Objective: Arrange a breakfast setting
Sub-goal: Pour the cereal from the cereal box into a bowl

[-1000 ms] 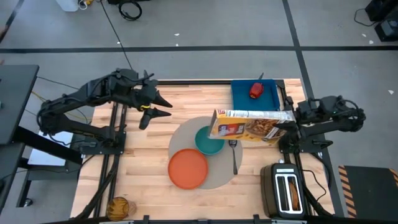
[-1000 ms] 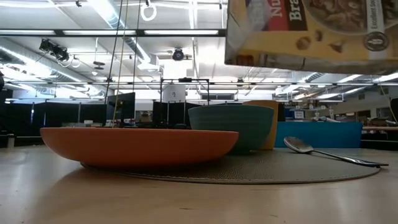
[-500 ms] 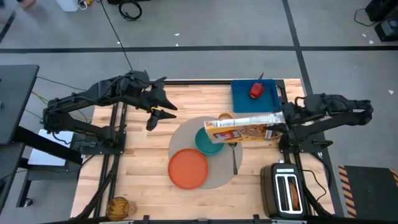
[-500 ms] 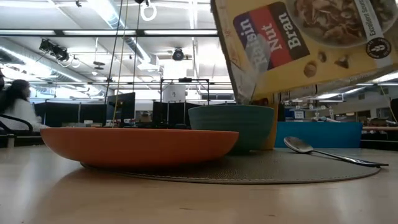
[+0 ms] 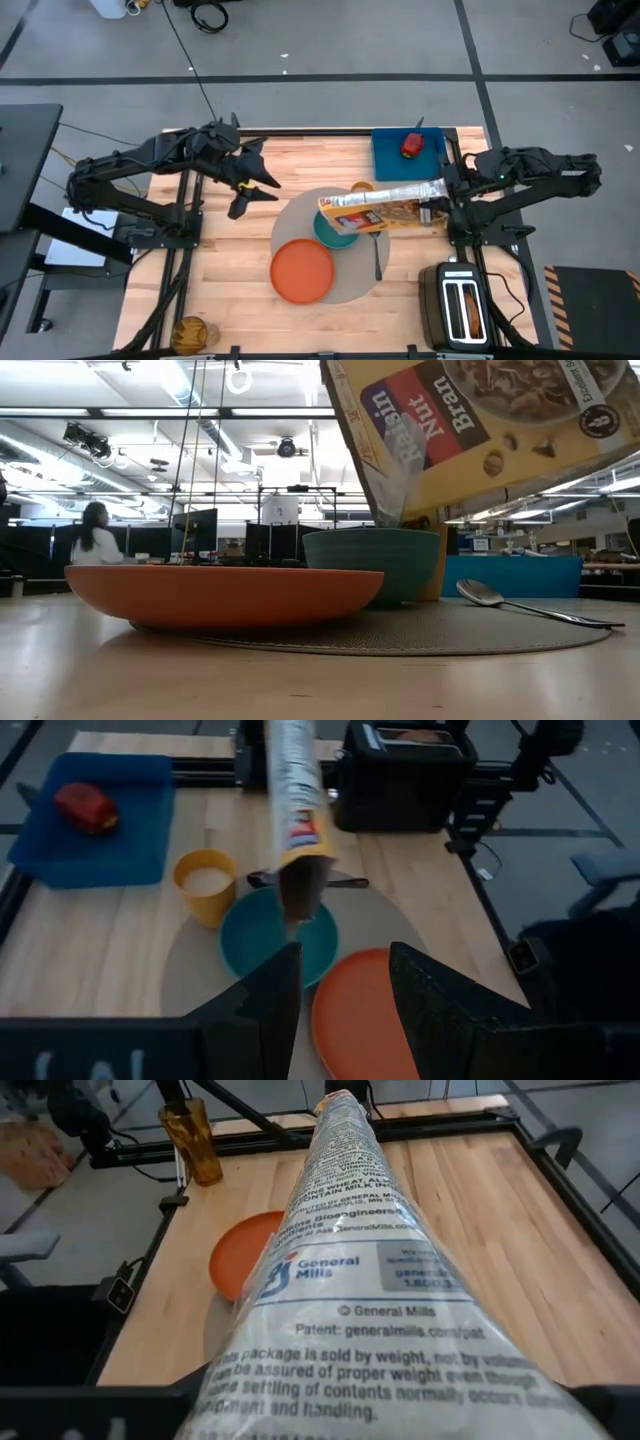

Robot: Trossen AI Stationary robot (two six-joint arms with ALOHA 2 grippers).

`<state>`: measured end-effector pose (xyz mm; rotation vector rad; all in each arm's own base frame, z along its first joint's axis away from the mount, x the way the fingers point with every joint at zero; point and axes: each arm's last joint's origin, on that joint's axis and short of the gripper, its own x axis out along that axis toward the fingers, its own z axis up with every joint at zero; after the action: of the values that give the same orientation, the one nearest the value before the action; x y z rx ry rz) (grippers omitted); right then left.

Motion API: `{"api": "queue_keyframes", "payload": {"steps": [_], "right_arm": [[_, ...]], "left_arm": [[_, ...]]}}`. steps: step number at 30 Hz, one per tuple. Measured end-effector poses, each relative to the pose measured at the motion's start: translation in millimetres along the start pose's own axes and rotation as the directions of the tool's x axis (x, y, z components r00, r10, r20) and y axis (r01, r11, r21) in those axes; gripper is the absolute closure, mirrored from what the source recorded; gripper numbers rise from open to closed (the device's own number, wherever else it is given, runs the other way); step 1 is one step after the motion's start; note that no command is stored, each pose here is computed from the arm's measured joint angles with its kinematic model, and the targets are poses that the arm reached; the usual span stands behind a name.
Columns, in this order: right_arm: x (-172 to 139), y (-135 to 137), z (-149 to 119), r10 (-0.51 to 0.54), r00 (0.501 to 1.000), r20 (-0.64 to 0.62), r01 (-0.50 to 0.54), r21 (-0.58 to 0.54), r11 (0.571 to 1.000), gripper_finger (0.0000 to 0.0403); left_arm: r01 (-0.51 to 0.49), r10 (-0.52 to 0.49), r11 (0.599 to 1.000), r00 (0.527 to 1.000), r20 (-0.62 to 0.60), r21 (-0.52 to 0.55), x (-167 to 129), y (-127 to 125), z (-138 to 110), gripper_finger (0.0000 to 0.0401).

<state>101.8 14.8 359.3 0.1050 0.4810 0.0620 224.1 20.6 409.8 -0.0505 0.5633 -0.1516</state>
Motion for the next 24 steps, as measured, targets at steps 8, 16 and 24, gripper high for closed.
{"api": "queue_keyframes", "payload": {"steps": [8, 16, 24], "right_arm": [[-7, -2, -4, -0.025, 1.000, 0.007, 0.025, -0.003, 1.000, 0.0230], [-14, -2, -5, -0.022, 0.999, 0.031, 0.023, -0.057, 0.998, 0.0230], [6, 1, 7, -0.009, 0.998, -0.058, 0.001, -0.148, 0.989, 0.0231]], "left_arm": [[0.077, -0.077, 0.997, 0.997, -0.012, 0.029, 4, -23, 0, 0.0241], [-0.065, 0.065, 0.997, 0.998, -0.001, 0.039, 7, -29, 2, 0.0241], [-0.155, 0.156, 0.988, 0.985, -0.071, 0.020, 26, -11, -1, 0.0241]]}}
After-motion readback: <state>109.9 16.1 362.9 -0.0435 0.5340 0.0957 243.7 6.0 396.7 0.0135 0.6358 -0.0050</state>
